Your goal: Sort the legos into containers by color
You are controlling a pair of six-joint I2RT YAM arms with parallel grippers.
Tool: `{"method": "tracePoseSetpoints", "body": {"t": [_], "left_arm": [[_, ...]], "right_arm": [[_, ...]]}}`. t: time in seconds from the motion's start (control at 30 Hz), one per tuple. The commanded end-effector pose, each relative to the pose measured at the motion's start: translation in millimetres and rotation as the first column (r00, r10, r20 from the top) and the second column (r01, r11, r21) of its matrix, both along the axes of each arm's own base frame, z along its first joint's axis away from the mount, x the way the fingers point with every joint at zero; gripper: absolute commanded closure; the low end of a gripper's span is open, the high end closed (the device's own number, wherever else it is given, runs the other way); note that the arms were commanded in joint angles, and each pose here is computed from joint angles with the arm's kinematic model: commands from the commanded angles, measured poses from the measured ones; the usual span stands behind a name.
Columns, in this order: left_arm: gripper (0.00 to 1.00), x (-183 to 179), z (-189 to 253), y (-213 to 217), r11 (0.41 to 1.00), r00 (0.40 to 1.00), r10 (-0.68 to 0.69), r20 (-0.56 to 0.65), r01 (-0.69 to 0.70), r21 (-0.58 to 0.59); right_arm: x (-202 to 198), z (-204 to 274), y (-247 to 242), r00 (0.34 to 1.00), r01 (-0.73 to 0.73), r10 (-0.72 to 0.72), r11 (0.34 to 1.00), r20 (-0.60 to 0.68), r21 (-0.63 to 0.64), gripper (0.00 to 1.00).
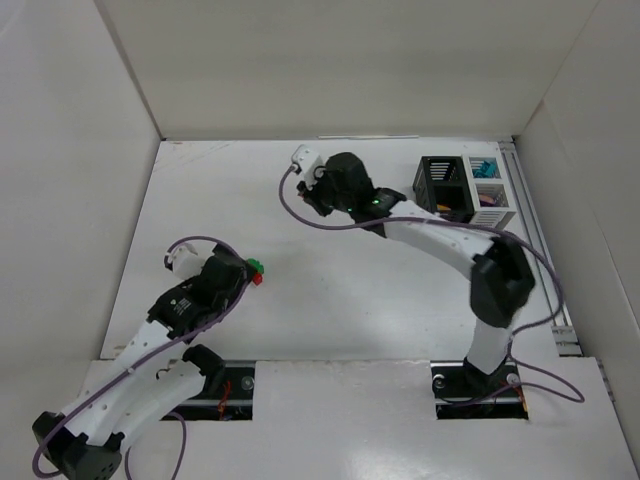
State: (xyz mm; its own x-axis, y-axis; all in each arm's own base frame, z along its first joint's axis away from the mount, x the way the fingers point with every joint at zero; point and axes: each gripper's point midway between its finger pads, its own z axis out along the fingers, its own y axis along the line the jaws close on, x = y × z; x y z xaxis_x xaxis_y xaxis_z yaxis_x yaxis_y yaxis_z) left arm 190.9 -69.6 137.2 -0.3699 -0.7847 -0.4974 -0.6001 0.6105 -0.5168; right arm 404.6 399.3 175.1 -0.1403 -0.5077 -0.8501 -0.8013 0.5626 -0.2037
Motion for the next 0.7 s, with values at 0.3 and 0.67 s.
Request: {"method": "tracePoseSetpoints", "body": {"t": [0.3,0.67], "left_arm": [[0.09,29.4,-34.2,-32.0,0.998,0.996,-0.059,-0.061,0.059,-0.012],[0.09,39.8,-50.0,-34.3,0.997,0.993,-0.05,-0.111,0.055,0.045]], "right_arm": [[0.3,77.7,-253.4,0.888,0.432,-0.436,0.9,0.148,0.057,1.0],[1.4,32.7,-348.6,0.753,0.654,-0.658,0.746,0.01,-0.13,1.0]]}}
